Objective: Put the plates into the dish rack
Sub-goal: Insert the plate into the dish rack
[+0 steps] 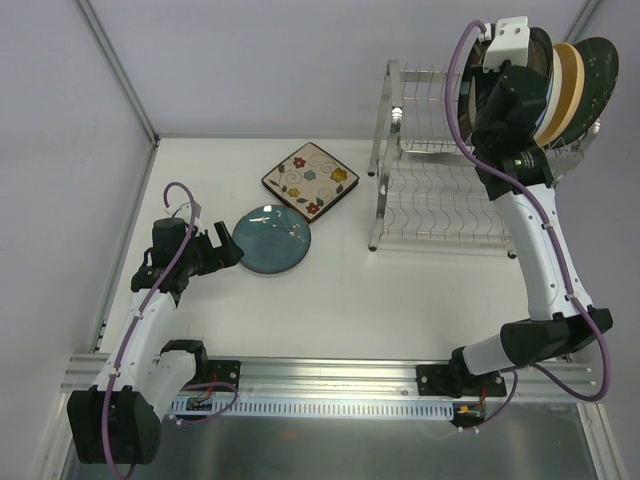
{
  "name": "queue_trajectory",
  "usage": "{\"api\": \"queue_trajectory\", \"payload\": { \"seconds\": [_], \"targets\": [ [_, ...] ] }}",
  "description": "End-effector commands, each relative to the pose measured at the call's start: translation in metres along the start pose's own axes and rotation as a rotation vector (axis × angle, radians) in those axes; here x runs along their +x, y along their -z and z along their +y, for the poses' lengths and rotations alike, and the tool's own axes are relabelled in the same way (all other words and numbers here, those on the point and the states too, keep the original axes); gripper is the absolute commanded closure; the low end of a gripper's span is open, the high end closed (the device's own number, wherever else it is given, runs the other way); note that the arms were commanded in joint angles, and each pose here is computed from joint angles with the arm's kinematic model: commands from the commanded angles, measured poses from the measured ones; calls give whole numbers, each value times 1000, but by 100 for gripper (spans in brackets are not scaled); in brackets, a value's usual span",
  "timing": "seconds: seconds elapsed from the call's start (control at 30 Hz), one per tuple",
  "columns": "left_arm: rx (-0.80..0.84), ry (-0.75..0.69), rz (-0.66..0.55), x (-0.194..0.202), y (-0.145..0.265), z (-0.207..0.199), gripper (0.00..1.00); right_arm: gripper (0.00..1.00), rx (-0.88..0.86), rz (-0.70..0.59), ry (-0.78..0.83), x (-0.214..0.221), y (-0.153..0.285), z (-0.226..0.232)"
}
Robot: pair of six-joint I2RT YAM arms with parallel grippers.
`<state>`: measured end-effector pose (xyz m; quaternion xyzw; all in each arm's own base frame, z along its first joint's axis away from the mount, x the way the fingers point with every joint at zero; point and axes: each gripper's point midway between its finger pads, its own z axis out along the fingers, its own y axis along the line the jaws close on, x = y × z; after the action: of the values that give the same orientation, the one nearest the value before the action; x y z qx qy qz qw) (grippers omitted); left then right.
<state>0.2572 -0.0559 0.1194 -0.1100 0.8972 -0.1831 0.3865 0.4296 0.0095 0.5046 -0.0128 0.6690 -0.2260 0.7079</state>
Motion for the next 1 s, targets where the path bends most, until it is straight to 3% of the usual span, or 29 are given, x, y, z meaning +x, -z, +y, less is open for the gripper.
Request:
{"api": "queue_trajectory", "payload": {
  "seconds": [0.0, 0.27, 0.53, 0.77, 0.97],
  "targets": [
    [17, -8, -27, -11, 4, -7, 1, 99, 4, -28, -13, -11, -2, -2],
    [19, -6, -28, -11, 4, -7, 1, 92, 0, 30, -32, 6, -7, 2],
    [20, -6, -27, -11, 4, -8, 1, 70, -12, 38, -49, 6, 3, -4],
    [24, -5, -24, -11, 4, -8, 1, 62, -21, 13, -63, -6, 17, -15],
    [29, -1, -22, -11, 4, -9, 1, 47, -35, -9, -86, -15, 34, -25]
  ]
}}
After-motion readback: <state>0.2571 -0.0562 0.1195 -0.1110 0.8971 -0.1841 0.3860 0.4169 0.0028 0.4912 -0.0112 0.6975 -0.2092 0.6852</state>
